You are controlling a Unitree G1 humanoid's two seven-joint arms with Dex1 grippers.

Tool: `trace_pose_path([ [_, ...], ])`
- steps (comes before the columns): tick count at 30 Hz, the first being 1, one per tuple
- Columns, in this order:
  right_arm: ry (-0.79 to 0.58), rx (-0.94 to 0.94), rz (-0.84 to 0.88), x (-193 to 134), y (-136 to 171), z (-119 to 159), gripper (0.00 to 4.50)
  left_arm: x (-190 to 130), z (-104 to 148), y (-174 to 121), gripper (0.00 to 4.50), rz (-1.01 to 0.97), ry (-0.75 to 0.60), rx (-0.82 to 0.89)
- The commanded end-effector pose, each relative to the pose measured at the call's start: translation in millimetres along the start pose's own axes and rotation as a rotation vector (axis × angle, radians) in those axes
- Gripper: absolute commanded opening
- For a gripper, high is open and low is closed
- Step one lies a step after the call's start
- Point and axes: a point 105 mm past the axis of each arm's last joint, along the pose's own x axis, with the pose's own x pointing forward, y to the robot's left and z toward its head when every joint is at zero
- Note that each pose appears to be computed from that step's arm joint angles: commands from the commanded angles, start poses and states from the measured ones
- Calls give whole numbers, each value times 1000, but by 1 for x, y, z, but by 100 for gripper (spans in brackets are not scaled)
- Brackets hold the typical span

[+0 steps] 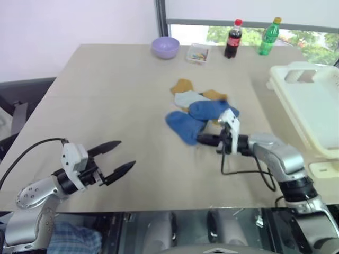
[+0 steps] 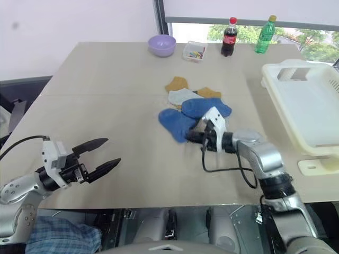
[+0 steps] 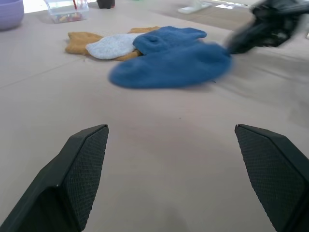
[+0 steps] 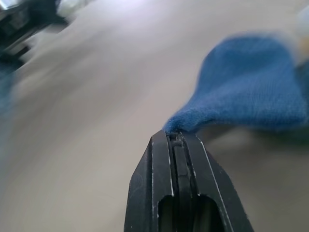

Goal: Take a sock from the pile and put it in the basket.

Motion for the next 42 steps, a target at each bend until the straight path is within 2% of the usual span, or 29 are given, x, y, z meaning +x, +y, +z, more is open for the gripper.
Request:
trace_pose_path([
  [1,102,50,122,-12,29,-16,3,2,6,1,450,-13,-6,31],
  [4,155,78,91,-27,31,-29,3,4,6,1,450,-22,-5,32],
  [12,184,98,-150,-79,11,-44,3,8,7,3,450,-37,-8,34],
  [15,180,121,-210,-98,6,-47,91,11,6,1,450,-48,-11,30],
  [16,185,124,-220,-103,6,-48,148,12,5,1,450,-52,-12,28],
  [17,194,123,-233,-108,6,-50,180,12,5,0,450,-56,-12,27],
  [19,193,133,-251,-113,5,-51,270,14,5,0,450,-61,-15,26],
  [21,186,138,-263,-116,6,-49,384,14,6,1,450,-64,-15,27],
  [22,182,136,-278,-118,5,-47,418,15,6,1,450,-65,-15,28],
  [24,178,95,-303,-122,1,-42,418,15,6,2,450,-69,-14,29],
  [27,99,-8,-394,-126,-19,-19,418,15,6,2,450,-78,-15,29],
  [31,-38,-119,-590,-116,-62,11,418,21,7,2,450,-94,-24,35],
  [33,-74,-97,-658,-114,-79,15,418,23,8,3,450,-96,-28,38],
  [36,-174,38,-777,-113,-109,21,418,25,8,3,450,-100,-32,40],
  [38,-248,184,-794,-107,-122,23,418,26,8,2,450,-103,-33,41],
  [42,-353,331,-797,-97,-136,31,418,26,6,2,450,-103,-28,44],
])
